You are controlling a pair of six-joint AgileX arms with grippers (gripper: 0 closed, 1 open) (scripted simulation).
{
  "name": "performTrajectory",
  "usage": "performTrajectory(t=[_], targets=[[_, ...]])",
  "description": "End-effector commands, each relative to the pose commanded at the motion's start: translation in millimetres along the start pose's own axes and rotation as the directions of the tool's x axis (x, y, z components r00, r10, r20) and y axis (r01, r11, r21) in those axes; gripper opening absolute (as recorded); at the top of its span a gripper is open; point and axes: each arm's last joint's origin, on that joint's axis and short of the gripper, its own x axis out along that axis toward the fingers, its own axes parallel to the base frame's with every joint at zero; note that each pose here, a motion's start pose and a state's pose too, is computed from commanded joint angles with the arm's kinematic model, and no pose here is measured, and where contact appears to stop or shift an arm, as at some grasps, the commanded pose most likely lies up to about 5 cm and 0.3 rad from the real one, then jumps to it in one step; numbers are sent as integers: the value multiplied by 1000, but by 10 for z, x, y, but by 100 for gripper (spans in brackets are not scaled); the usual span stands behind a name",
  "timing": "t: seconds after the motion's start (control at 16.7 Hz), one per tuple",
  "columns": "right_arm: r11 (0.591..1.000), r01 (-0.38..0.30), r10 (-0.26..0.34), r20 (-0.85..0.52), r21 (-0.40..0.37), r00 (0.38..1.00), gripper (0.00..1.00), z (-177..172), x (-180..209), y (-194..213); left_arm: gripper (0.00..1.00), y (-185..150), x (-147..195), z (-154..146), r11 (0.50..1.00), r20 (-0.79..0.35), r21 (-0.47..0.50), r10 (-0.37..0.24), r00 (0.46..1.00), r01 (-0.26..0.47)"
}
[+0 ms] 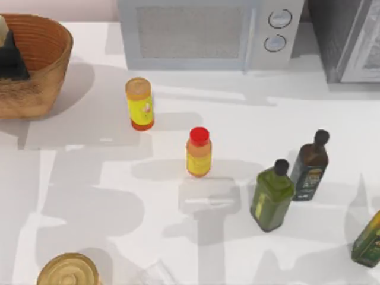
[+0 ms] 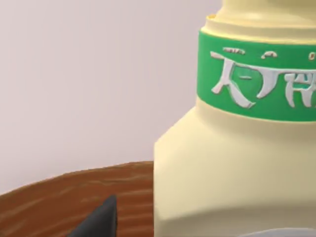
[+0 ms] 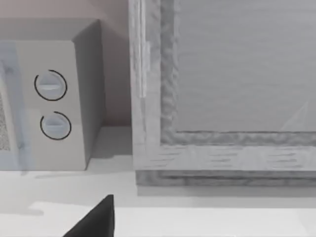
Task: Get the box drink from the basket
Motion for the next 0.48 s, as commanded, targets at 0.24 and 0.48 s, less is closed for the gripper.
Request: performTrajectory(t=[0.24,0.48], targets=[[1000,0,0,0,0,1000,100,0,0,0,100,8,249,-6,1000,1,0,0,1000,0],[1000,0,0,0,0,1000,100,0,0,0,100,9,401,-13,1000,1,0,0,1000,0]])
